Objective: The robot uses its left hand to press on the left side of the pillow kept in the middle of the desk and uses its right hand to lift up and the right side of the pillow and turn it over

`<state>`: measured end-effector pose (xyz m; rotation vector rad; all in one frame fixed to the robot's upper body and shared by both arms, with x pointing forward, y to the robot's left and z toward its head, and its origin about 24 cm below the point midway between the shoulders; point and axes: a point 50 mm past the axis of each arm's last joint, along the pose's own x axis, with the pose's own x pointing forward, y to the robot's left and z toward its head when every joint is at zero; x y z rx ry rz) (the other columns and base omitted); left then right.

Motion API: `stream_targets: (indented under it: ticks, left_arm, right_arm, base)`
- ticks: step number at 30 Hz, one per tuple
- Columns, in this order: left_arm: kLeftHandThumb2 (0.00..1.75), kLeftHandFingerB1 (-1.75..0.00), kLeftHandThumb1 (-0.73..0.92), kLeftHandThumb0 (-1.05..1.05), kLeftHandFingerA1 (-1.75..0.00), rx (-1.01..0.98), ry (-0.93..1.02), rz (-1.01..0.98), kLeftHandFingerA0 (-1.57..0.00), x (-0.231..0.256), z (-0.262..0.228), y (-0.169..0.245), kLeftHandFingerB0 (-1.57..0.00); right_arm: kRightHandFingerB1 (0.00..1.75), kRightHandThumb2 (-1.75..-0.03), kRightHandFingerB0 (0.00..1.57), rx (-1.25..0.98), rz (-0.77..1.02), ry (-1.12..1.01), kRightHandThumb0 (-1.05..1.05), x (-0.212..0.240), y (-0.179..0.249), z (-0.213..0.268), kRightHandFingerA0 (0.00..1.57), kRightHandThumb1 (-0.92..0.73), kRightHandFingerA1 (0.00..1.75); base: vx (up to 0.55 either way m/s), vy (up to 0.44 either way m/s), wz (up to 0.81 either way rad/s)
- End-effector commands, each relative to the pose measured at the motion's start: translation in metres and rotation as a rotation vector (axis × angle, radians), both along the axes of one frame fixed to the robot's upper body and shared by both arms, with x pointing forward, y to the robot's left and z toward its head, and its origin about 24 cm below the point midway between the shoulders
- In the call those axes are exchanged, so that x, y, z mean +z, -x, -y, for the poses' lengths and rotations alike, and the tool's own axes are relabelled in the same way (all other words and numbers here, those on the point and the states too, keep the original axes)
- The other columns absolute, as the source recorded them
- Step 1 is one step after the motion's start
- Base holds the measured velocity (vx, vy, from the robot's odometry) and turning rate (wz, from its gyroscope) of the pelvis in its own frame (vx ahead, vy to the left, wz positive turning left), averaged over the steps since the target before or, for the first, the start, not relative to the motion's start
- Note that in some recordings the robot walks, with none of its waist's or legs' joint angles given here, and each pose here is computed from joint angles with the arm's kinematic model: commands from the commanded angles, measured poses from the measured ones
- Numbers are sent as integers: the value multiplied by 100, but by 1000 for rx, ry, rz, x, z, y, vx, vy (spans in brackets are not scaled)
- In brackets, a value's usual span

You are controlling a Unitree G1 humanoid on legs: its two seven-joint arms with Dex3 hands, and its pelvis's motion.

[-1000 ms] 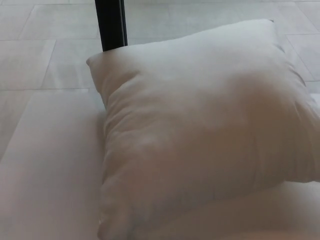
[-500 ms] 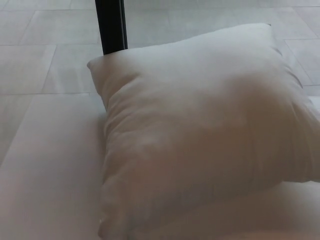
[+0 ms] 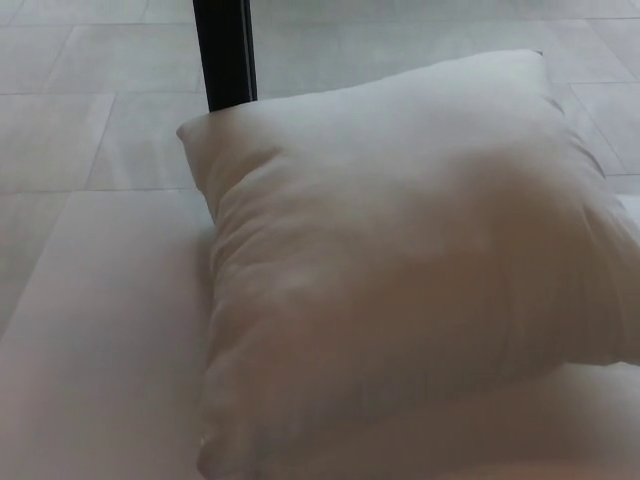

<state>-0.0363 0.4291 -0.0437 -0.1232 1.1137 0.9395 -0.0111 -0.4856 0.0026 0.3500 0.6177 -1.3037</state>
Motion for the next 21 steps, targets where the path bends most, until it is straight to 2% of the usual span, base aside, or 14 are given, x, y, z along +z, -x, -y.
stream_targets:
  ticks: [1, 2, 4, 5, 6, 7, 9, 10, 12, 13, 15, 16, 17, 21]
  left_arm:
    - [54, -68, 35, -47, -132, -369, -151, -186, -87, 18, -16, -8, -45]
    - [55, -68, 34, -50, -135, -396, -164, -213, -86, 17, -16, -8, -47]
    - [52, -68, 34, -51, -125, -457, -201, -244, -84, 16, -14, -8, -50]
    - [53, -67, 35, -56, -116, -478, -229, -263, -77, 16, -14, -8, -55]
    - [53, -70, 38, -64, -105, -505, -288, -250, -71, 15, -12, -7, -59]
    - [53, -70, 38, -64, -105, -506, -288, -251, -71, 15, -12, -7, -59]
    - [55, -77, 40, -75, -73, -493, -333, -113, -49, 11, -8, -18, -71]
    - [79, -77, 26, -71, -72, -448, -350, -83, -50, 11, -10, -21, -76]
    - [79, -77, 26, -71, -72, -445, -354, -80, -50, 11, -10, -22, -76]
    - [84, -79, 25, -72, -94, -437, -376, -79, -79, 11, -10, -24, -82]
    - [83, -80, 25, -83, -81, -441, -391, -117, -56, 10, -11, -26, -80]
    - [56, -82, 39, -71, -124, -460, -380, -144, -84, 9, -11, -28, -71]
    - [54, -78, 39, -74, -134, -446, -361, -140, -90, 9, -11, -26, -69]
    - [53, -75, 41, -76, -105, -456, -338, -144, -86, 7, -11, -24, -69]
  right_arm:
    - [72, -81, 39, 182, -306, 244, -47, -3, -3, -4, 144, -26, 146]
    - [71, -58, 39, 223, -363, 272, -52, -3, -4, -5, 116, -42, 168]
    - [69, -54, 45, 285, -426, 313, -53, -3, -5, -6, 114, -44, 164]
    - [70, -59, 48, 290, -426, 319, -53, -3, -5, -6, 68, -46, 150]
    - [77, -54, 51, 292, -399, 355, -53, 0, -5, -7, 38, -50, 100]
    - [79, -55, 50, 302, -406, 373, -56, 1, -5, -8, 31, -51, 91]
    - [76, -55, 50, 316, -440, 396, -55, 0, -5, -9, 37, -52, 93]
    - [73, -55, 51, 296, -466, 376, -48, -3, -4, -8, 42, -48, 88]
    - [73, -55, 51, 294, -469, 374, -48, -3, -4, -8, 42, -48, 88]
    - [71, -55, 56, 294, -474, 373, -49, -4, -3, -9, 50, -49, 91]
    - [75, -54, 61, 285, -476, 383, -44, -4, -1, -9, 56, -48, 93]
    - [71, -54, 61, 274, -487, 390, -44, -4, 0, -9, 65, -49, 88]
    - [70, -54, 64, 284, -499, 401, -41, -4, 0, -9, 66, -49, 83]
    - [62, -53, 64, 273, -502, 389, -44, -6, 0, -9, 71, -47, 84]
  base:
    - [0, 0, 0]
    - [0, 0, 0]
    - [0, 0, 0]
    - [0, 0, 0]
    - [0, 0, 0]
    - [0, 0, 0]
    - [0, 0, 0]
    - [0, 0, 0]
    - [0, 0, 0]
    - [0, 0, 0]
    - [0, 0, 0]
    - [0, 0, 0]
    - [0, 0, 0]
    - [0, 0, 0]
